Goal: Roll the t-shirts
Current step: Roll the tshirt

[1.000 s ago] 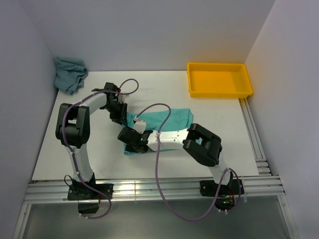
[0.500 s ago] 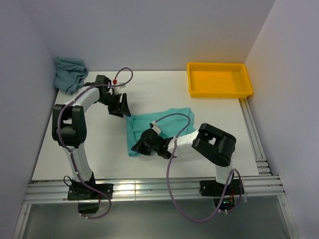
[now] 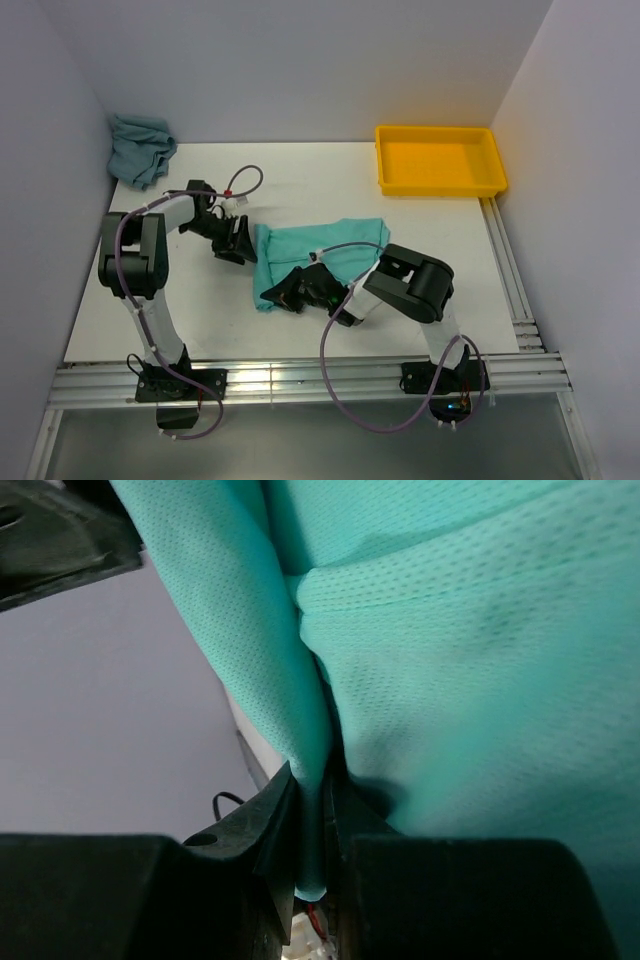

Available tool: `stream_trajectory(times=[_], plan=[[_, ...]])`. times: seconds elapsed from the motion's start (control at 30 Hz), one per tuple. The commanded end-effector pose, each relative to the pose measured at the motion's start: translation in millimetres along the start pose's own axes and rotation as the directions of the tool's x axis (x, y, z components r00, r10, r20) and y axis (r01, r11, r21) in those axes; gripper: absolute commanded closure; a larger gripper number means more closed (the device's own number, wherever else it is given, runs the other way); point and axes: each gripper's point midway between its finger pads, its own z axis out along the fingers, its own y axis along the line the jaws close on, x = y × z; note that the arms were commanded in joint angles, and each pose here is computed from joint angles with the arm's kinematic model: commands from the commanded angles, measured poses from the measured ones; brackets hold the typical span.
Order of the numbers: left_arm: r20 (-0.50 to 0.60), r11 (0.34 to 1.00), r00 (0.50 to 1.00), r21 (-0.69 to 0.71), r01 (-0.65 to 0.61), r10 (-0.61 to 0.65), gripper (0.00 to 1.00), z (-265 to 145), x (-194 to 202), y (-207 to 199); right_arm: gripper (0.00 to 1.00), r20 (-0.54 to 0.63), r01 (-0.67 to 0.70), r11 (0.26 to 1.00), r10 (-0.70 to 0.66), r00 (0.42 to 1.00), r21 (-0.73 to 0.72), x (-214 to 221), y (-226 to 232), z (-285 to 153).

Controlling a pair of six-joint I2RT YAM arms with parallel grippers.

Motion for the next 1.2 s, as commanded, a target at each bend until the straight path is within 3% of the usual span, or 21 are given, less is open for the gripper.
stream_trajectory(times=[0.0,0.27,0.5,0.67,0.87,1.07,1.17], plan=[[0.048,0.999,0.999,0.041,-0.025,0.023,0.38,10,-15,-5,0.9,-0.013,-0.044,0.996,0.043,0.999,-0.08,1,13,-2],[0.051,0.996,0.998,-0.076,0.045,-0.041,0.48,24,-25,4,0.85,-0.003,-0.021,0.999,0.021,1.0,-0.038,-1,8,-3],[0.027,0.971,1.0,-0.239,0.021,-0.015,0.51,26,-26,17,0.58,0.041,0.108,0.985,-0.114,0.993,0.131,-2,1,-5],[0.017,0.955,1.0,-0.296,0.014,-0.009,0.51,25,-23,25,0.49,0.073,0.203,0.953,-0.224,0.972,0.224,-1,7,-11],[0.007,0.943,1.0,-0.333,0.006,-0.004,0.51,27,-22,29,0.51,0.052,0.284,0.899,-0.318,0.947,0.334,8,6,-18],[0.002,0.94,1.0,-0.342,0.002,-0.002,0.51,27,-24,28,0.68,-0.004,0.33,0.881,-0.35,0.937,0.338,29,8,-12],[0.001,0.938,1.0,-0.346,-0.002,0.003,0.51,26,-24,26,0.61,-0.015,0.335,0.876,-0.352,0.936,0.346,32,5,-12]])
